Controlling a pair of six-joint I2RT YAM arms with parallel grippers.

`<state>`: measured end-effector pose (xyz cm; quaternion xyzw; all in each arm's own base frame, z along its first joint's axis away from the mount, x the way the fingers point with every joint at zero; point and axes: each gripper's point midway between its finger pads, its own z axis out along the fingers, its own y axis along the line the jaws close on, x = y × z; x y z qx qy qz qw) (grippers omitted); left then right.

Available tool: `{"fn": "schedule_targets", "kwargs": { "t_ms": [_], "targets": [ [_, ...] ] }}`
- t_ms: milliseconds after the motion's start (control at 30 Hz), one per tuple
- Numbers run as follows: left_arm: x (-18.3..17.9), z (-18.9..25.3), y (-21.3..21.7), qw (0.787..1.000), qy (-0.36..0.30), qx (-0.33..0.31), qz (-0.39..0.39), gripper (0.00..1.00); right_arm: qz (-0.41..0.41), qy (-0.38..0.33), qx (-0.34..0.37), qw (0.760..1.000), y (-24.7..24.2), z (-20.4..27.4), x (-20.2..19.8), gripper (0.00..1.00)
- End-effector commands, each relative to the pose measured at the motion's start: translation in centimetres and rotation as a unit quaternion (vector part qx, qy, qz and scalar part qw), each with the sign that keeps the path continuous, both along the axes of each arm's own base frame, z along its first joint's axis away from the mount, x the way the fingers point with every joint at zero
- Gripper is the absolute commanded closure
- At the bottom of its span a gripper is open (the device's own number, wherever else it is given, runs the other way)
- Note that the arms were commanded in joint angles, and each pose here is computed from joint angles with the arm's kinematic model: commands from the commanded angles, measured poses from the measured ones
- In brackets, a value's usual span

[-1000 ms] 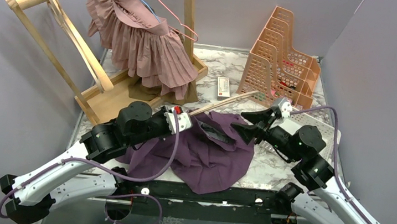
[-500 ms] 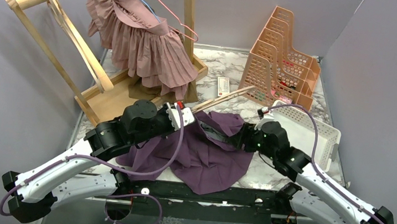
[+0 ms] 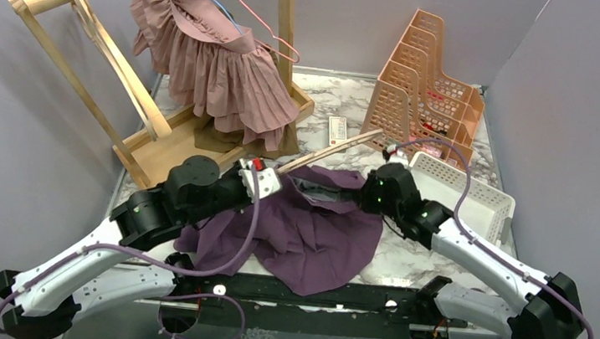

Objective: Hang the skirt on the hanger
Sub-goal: Hang the skirt on the hanger.

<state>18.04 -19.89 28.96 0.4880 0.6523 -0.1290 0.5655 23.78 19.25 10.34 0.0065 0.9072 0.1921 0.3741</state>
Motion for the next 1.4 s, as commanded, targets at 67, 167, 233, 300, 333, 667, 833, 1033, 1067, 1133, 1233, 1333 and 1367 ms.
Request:
{"fn": "schedule_targets", "kwargs": {
  "t_ms": [67,167,233,300,333,667,833,1033,1067,1133,1233,1333,1367],
  "targets": [
    [-3.2,4.8,1.6,0.994,-0.07,-0.065,-0.059,1.0,-0.06,-0.063,0.004,0.996,-0.6,8.1,5.4,0.99],
    [-4.2,5.0,2.3,0.994,-0.056,-0.072,-0.065,1.0,-0.058,-0.046,0.016,0.997,-0.6,10.3,6.0,0.99],
    [-4.8,4.7,2.7,0.995,-0.043,-0.065,-0.069,1.0,-0.055,-0.047,0.024,0.997,-0.5,12.2,6.1,0.99],
    [-4.9,4.0,3.1,0.996,-0.032,-0.05,-0.064,1.0,-0.059,-0.049,0.025,0.997,-0.8,13.9,6.2,0.99],
    [-4.8,3.6,3.4,0.997,-0.028,-0.042,-0.058,1.0,-0.062,-0.049,0.025,0.997,-1.0,14.7,6.3,0.99],
    [-3.0,0.7,5.7,0.999,-0.008,0.047,0.008,1.0,-0.078,-0.066,0.029,0.994,-2.9,20.1,6.0,0.99],
    [-1.4,0.4,6.7,0.995,-0.005,0.076,0.064,1.0,-0.033,-0.065,0.03,0.997,-2.2,21.0,4.9,0.99],
    [-1.4,-0.2,5.0,0.995,0.018,0.095,0.033,1.0,0.087,-0.061,0.062,0.992,0.8,22.7,2.8,0.99],
    [-1.4,-0.2,4.5,0.995,0.024,0.096,0.026,1.0,0.112,-0.062,0.075,0.989,1.6,23.2,2.4,0.99],
    [-1.3,0.5,3.4,0.995,0.032,0.091,0.012,1.0,0.157,-0.067,0.104,0.98,2.9,24.1,1.4,0.99],
    [-1.1,3.5,1.4,0.997,0.041,0.06,-0.004,1.0,0.224,-0.087,0.145,0.96,4.6,25.9,-0.3,0.99],
    [-1.4,7.8,-0.2,0.998,0.052,0.031,-0.028,1.0,0.269,-0.121,0.169,0.941,5.3,28.2,-1.6,0.99],
    [-1.6,8.9,-0.6,0.997,0.055,0.025,-0.038,1.0,0.279,-0.133,0.172,0.935,5.3,28.8,-1.8,0.99]
  ]
}}
